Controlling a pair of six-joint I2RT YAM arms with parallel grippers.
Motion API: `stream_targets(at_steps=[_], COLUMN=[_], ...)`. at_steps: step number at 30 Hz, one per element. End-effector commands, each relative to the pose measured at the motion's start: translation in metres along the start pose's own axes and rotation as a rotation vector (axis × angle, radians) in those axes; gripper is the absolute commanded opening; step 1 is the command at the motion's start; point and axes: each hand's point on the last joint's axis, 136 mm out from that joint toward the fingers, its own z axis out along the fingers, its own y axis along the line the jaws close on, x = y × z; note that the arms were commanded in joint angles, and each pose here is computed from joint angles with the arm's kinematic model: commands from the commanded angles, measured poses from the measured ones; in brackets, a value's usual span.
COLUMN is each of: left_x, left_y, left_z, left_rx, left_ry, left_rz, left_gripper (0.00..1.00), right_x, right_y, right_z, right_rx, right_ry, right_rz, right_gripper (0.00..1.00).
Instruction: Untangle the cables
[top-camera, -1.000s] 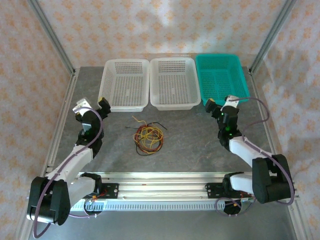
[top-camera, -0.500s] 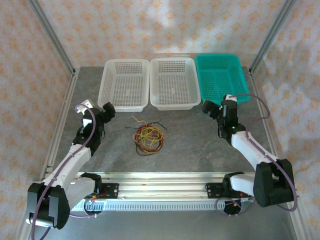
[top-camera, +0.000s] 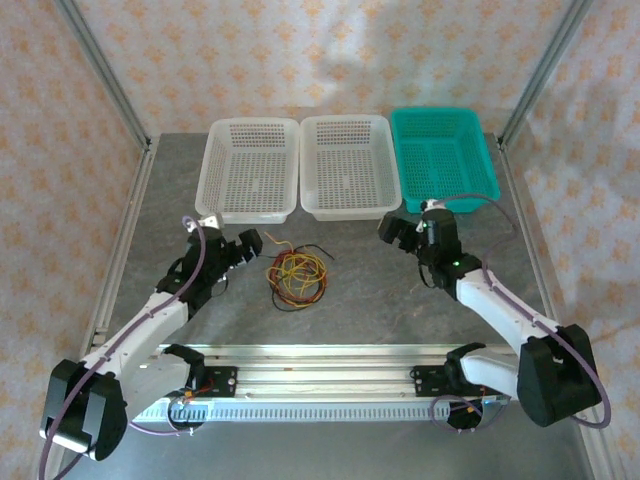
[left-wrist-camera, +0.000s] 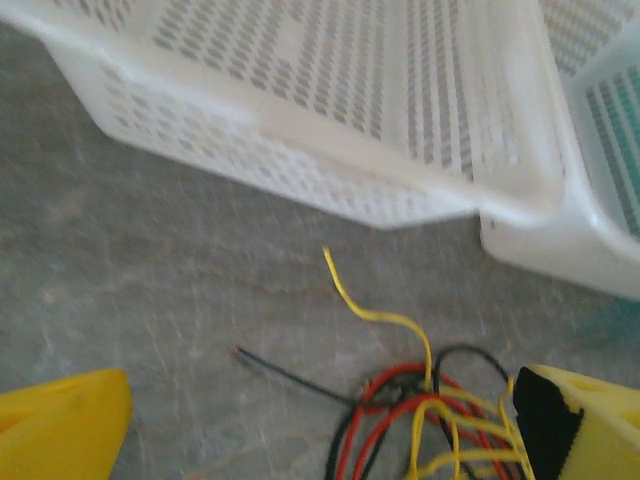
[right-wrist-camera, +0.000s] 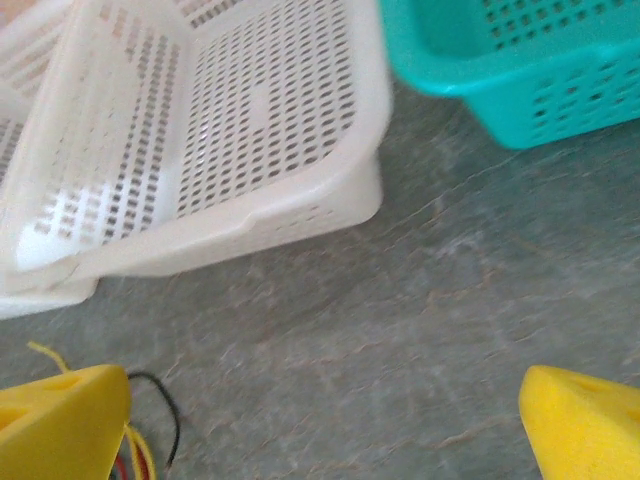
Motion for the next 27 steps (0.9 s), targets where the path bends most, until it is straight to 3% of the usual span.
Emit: stream_targets(at_steps=[1, 10, 14, 27], left_x=[0.024, 0.057, 0.069, 0.098], left_y=[-0.008, -0.024, -0.025, -0.056], left_z=[0.002, 0.019, 0.028, 0.047], left_rx=[0.036, 0.08, 0.037, 0.107], left_ry=[0.073, 0.166, 0.197, 0.266], left_rz=[0.009, 0.027, 0.068, 0.093], left_gripper=[0.99, 0.99, 0.99, 0.99], right_x=[0.018, 0.04, 0.038, 0.027], right_y=[0.01, 0.029, 0.03, 0.029], right_z=[-0.001, 0.001, -0.001, -0.008], right_rx=[-0.018, -0.063, -0.064, -0.049], right_ry=[0.044, 0.078, 0.073, 0.024], right_rz=[0.006, 0.007, 0.006, 0.018], right_gripper=[1.0, 1.0, 1.0, 1.0])
